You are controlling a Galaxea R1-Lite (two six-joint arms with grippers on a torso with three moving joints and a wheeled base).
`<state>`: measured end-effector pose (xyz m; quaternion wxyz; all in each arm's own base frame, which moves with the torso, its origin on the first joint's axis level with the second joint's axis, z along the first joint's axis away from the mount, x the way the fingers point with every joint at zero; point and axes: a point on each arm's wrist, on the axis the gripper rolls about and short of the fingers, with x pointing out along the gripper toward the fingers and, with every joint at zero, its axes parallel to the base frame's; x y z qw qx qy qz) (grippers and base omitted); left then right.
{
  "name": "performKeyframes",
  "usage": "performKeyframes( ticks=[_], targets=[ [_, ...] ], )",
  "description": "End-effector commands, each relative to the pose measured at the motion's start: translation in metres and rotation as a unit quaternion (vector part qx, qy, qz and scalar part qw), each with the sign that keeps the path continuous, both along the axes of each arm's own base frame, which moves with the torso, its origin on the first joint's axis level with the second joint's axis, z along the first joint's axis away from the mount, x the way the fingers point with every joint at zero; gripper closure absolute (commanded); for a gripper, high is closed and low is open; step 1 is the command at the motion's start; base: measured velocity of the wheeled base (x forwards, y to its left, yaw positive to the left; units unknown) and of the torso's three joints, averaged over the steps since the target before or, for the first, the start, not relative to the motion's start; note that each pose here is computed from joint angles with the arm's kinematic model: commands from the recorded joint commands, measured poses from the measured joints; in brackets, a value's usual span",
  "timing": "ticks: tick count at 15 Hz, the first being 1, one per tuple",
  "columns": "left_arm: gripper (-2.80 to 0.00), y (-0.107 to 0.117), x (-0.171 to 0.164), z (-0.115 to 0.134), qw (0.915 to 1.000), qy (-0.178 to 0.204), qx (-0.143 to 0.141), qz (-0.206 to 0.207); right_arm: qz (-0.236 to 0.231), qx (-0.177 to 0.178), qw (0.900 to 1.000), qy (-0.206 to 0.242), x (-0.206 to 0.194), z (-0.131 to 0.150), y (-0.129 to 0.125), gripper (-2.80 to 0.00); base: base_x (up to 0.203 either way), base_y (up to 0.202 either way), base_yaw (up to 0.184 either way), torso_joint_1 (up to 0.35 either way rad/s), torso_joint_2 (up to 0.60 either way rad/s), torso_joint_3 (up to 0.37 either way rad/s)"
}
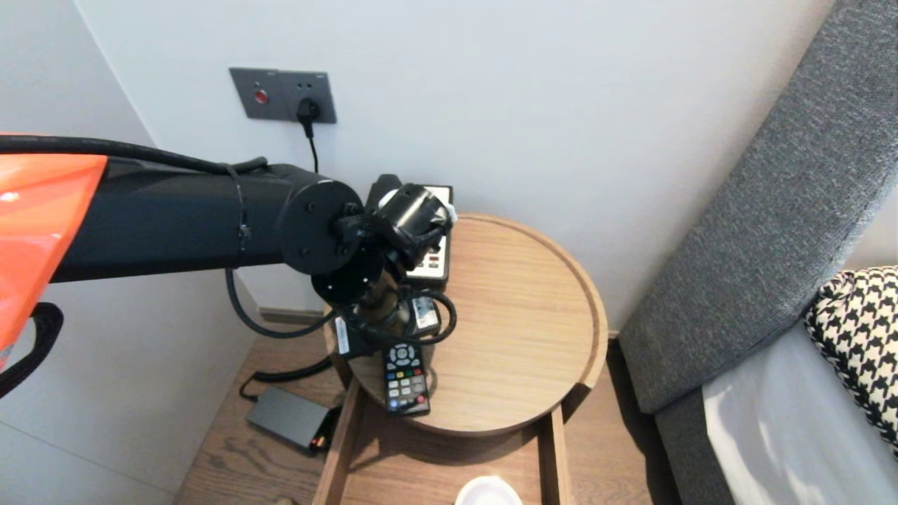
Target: Take the remote control out of the drawer one by one and place them on the table
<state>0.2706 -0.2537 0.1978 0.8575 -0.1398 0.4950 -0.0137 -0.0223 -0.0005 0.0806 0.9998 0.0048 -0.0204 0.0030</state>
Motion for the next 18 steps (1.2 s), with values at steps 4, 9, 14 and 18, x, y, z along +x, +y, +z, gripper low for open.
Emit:
performKeyframes(
  ticks=[4, 9, 14, 18],
  targets=[
    [-2.8, 0.03, -0.041, 0.048, 0.9998, 0.0, -0.018, 0.0, 0.0, 0.0, 1.0, 0.013, 0.002, -0.007, 0.0, 0.0, 0.0, 0.0, 0.0, 0.0, 0.0, 0.0],
    [0.0, 0.074, -0.086, 0.075, 0.998, 0.035, -0.052, -0.004, 0.0, 0.0, 1.0, 0.013, 0.002, -0.007, 0.0, 0.0, 0.0, 0.0, 0.0, 0.0, 0.0, 0.0],
    [0.0, 0.106, -0.12, 0.074, 0.9966, 0.05, -0.064, -0.014, 0.0, 0.0, 1.0, 0.013, 0.002, -0.007, 0.0, 0.0, 0.0, 0.0, 0.0, 0.0, 0.0, 0.0],
    [0.0, 0.116, -0.137, 0.07, 0.9946, 0.069, -0.07, -0.032, 0.0, 0.0, 1.0, 0.013, 0.002, -0.007, 0.0, 0.0, 0.0, 0.0, 0.0, 0.0, 0.0, 0.0]
  ],
)
